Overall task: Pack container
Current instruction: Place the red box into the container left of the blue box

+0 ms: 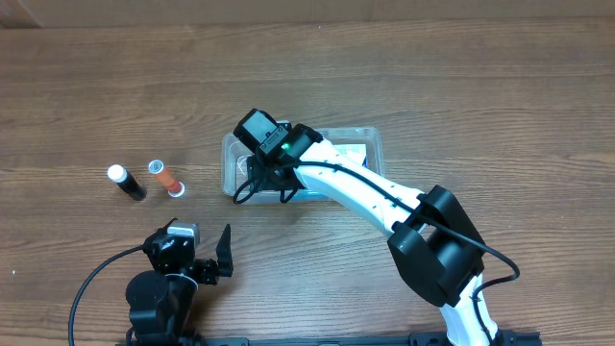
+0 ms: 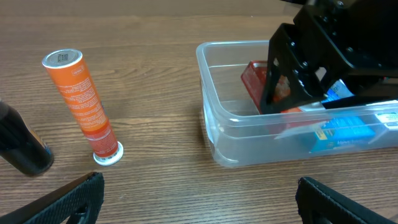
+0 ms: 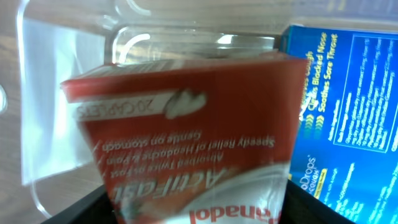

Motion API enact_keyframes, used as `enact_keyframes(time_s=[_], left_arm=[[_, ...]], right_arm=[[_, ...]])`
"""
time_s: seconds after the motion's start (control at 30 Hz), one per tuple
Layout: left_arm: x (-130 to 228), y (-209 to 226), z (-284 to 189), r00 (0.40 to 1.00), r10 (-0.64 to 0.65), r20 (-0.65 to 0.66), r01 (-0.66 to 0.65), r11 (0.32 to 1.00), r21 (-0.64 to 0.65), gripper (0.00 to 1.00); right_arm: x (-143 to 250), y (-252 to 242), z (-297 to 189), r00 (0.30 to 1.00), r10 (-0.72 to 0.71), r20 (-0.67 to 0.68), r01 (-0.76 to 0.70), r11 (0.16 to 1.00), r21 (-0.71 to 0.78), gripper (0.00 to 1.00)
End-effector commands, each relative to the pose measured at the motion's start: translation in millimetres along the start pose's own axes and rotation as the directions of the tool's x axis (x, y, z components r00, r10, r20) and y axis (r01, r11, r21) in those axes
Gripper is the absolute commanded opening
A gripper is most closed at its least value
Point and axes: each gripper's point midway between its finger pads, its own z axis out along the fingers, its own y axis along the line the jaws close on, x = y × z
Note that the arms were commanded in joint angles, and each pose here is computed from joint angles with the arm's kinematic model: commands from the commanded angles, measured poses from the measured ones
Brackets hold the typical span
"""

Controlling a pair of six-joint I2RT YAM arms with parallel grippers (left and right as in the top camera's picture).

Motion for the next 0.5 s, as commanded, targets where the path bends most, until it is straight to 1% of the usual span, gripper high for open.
enact_keyframes(time_s=[0.0, 0.07, 0.2, 0.23, 0.27, 0.3, 0.37, 0.4, 0.43, 0.47], left_arm=[[-1, -3, 0, 1.0, 0.02, 0.01, -0.021, 1.0, 0.016, 1.0], [-1, -3, 0, 1.0, 0.02, 0.01, -0.021, 1.0, 0.016, 1.0], [-1, -3, 0, 1.0, 0.02, 0.01, -0.021, 1.0, 0.016, 1.0], [-1, -3, 0, 1.0, 0.02, 0.01, -0.021, 1.0, 0.016, 1.0], [-1, -4, 0, 1.0, 0.02, 0.01, -0.021, 1.0, 0.017, 1.0], [-1, -3, 0, 1.0, 0.02, 0.01, -0.021, 1.0, 0.016, 1.0], [-1, -3, 0, 1.0, 0.02, 0.01, -0.021, 1.0, 0.016, 1.0], [-1, -3, 0, 1.0, 0.02, 0.01, -0.021, 1.0, 0.016, 1.0], [-1, -4, 0, 1.0, 0.02, 0.01, -0.021, 1.0, 0.017, 1.0], [-1, -3, 0, 1.0, 0.02, 0.01, -0.021, 1.0, 0.016, 1.0]], right_arm=[[-1, -1, 0, 1.0, 0.012, 0.01, -0.012, 1.0, 0.011, 0.76], [-8, -5, -5, 0.999, -0.02, 0.044, 0.018, 0.999, 0.044, 0.77], [-32, -11, -36, 0.988, -0.046, 0.147, 0.031, 0.994, 0.106, 0.77], [-41, -13, -56, 0.98, -0.056, 0.189, 0.032, 0.991, 0.128, 0.77], [-56, -20, -92, 0.966, -0.067, 0.248, 0.027, 0.987, 0.161, 0.81], [-62, -27, -110, 0.96, -0.059, 0.273, 0.012, 0.985, 0.171, 0.83], [-72, -46, -153, 0.949, -0.016, 0.316, -0.039, 0.985, 0.166, 0.9], [-78, -61, -173, 0.942, 0.018, 0.336, -0.074, 0.985, 0.155, 0.91], [-83, -83, -194, 0.931, 0.067, 0.358, -0.126, 0.981, 0.146, 0.95], [-86, -103, -210, 0.922, 0.114, 0.37, -0.173, 0.976, 0.13, 0.97]])
